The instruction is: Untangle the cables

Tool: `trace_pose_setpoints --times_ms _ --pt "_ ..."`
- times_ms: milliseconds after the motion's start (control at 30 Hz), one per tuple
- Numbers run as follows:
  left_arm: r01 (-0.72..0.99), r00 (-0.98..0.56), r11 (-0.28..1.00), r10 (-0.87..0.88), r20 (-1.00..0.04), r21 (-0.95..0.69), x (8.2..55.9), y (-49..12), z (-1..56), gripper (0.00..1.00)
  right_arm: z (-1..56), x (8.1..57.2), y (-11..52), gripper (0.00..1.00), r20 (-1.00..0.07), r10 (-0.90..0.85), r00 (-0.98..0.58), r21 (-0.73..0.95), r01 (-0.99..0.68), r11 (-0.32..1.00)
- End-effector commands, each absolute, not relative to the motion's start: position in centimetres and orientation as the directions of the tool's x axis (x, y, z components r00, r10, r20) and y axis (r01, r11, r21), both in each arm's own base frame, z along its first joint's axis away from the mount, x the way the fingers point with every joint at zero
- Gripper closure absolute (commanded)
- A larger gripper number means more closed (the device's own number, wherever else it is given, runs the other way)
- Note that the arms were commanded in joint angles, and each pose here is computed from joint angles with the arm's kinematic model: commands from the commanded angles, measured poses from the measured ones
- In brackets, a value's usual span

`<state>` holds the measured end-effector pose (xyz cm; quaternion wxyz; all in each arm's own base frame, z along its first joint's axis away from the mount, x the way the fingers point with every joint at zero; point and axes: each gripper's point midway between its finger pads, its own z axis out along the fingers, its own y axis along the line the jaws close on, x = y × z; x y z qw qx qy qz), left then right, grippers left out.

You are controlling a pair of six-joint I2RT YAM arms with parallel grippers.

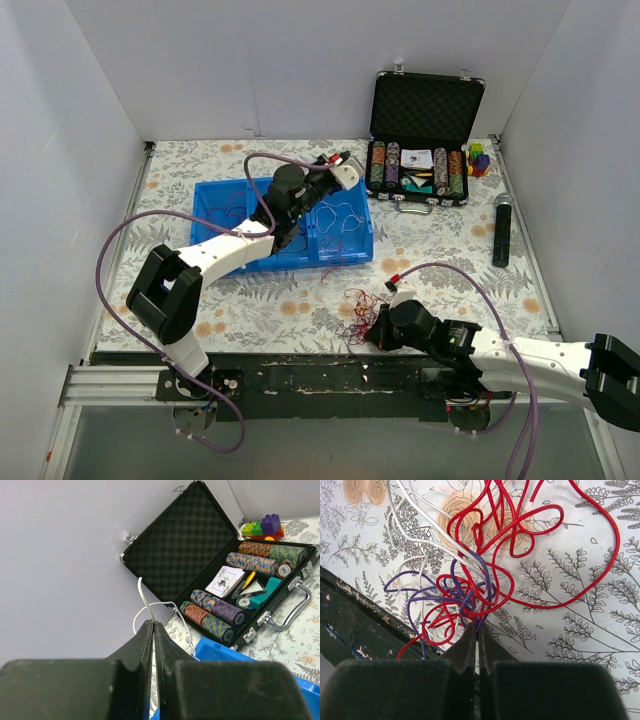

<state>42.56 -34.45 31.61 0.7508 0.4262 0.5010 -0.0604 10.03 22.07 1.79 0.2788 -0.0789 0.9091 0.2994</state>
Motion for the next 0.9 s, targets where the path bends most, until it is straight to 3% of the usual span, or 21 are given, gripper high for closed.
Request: trace_pose_setpoints --times_ms 0,267,500,733,867 --pt "0.432 0.584 0.687 0.279 -0.762 0.584 41.7 -33.2 35.6 1.0 -1.3 9.1 19.3 0.99 -0.527 -0.066 -0.847 0.382 -0.305 0.872" --pt "0.216 0.747 0.773 0.263 -0.611 0.596 39.7 -30.1 41.7 1.0 -1.4 9.1 19.3 0.99 -0.526 -0.063 -0.848 0.388 -0.305 0.87" --pt "0.208 0.77 0.776 0.246 -0.589 0.596 38.3 -29.6 42.7 1.0 -1.5 9.1 19.3 0.99 -0.524 -0.065 -0.849 0.385 -0.304 0.872" --pt "0.283 0.707 0.729 0.281 -0.649 0.624 39.1 -30.4 39.7 1.0 -1.4 9.1 19.3 0.99 -0.525 -0.067 -0.849 0.385 -0.307 0.87" --pt "0.441 0.592 0.624 0.338 -0.732 0.645 39.3 -31.6 33.1 1.0 -1.4 9.1 19.2 0.99 -0.525 -0.063 -0.849 0.387 -0.305 0.87"
